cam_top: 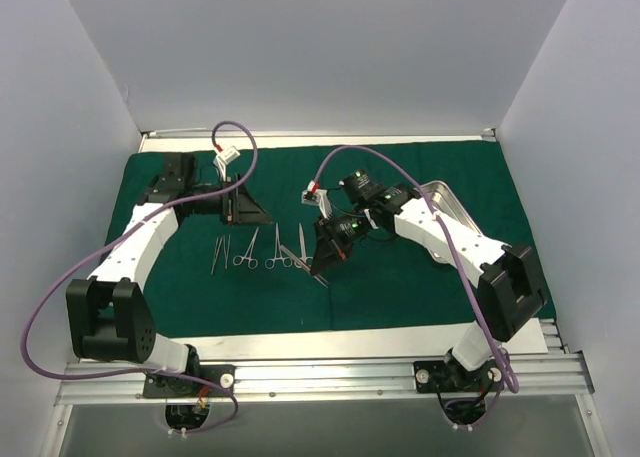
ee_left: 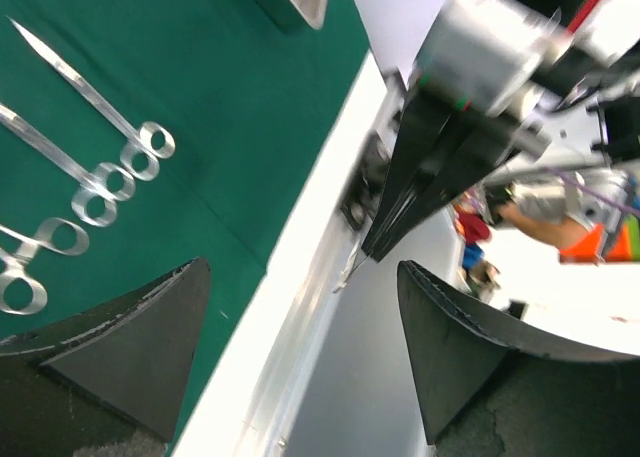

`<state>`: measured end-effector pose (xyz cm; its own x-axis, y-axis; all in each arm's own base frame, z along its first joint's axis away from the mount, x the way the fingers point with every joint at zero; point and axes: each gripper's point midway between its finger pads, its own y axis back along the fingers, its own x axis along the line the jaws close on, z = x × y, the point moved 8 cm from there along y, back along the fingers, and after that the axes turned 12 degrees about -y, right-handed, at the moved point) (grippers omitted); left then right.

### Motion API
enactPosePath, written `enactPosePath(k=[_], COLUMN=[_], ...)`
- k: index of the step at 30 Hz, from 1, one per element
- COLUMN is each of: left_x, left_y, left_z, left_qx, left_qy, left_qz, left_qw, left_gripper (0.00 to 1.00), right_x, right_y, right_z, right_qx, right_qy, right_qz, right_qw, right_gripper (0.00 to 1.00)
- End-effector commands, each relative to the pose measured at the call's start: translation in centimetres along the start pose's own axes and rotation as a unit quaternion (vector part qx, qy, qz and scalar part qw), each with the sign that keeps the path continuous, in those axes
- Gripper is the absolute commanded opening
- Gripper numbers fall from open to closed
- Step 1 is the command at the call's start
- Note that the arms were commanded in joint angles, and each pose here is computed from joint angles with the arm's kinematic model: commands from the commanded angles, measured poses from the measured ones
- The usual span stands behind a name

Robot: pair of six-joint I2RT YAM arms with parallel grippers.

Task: Open and lay out the surgical kit
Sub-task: Place the medical item in the surgical kit.

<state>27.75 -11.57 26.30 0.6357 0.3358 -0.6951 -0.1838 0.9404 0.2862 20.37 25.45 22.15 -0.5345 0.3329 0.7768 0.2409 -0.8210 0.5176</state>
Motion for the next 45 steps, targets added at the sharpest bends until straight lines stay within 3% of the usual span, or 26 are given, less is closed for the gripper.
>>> enactPosePath(k=[1,6,15,32,35,38,39,40,41,43,45], left_x=[-2.4,-4.3,-5.8,-7.7,-7.4,-7.5,-7.4,-7.1,-7.0,-6.1,-6.2], left_y=[-0.5,-2.5,-3.4,-3.5,-3.7,-4.0,-4.1,-4.1,-4.0,-3.8,-3.1], left_z=[-1.4,-2.8,-3.3,-3.8,-3.7,-3.5,-3.3,-3.1,-2.9,-1.7,0.1], left_qx=[0.014,0.060,0.092,0.095,0.096,0.097,0.095,0.093,0.093,0.081,0.042], left_qy=[-0.030,-0.046,-0.053,-0.040,-0.036,-0.035,-0.040,-0.057,-0.065,-0.097,-0.146], left_qz=[-0.052,-0.093,-0.108,-0.123,-0.128,-0.141,-0.130,-0.115,-0.091,0.007,0.085], left_qw=[0.998,0.993,0.988,0.987,0.986,0.985,0.986,0.987,0.989,0.992,0.985], left_gripper=[0.85,0.85,0.84,0.56,0.41,0.04,0.02,0.02,0.02,0.02,0.02], right_x=[2.2,2.9,2.9,2.2,2.0,2.0,1.9,1.4,1.1,0.7,-0.8], right_y=[1.0,0.9,0.9,1.5,1.6,2.0,2.1,2.2,2.6,3.5,5.5], right_z=[-0.2,0.0,0.1,0.5,0.7,1.3,1.6,2.0,2.4,3.5,4.8], right_qx=[0.003,0.013,0.011,-0.007,-0.010,-0.020,-0.024,-0.039,-0.053,-0.085,-0.146], right_qy=[0.022,0.017,0.017,0.001,-0.002,-0.005,-0.009,-0.019,-0.047,-0.077,-0.174], right_qz=[0.080,0.110,0.114,0.118,0.117,0.115,0.109,0.078,0.054,0.010,-0.059], right_qw=[0.997,0.994,0.993,0.993,0.993,0.993,0.994,0.996,0.996,0.993,0.972], right_gripper=[0.00,0.00,0.00,0.00,0.00,0.00,0.00,0.17,0.27,0.39,0.43])
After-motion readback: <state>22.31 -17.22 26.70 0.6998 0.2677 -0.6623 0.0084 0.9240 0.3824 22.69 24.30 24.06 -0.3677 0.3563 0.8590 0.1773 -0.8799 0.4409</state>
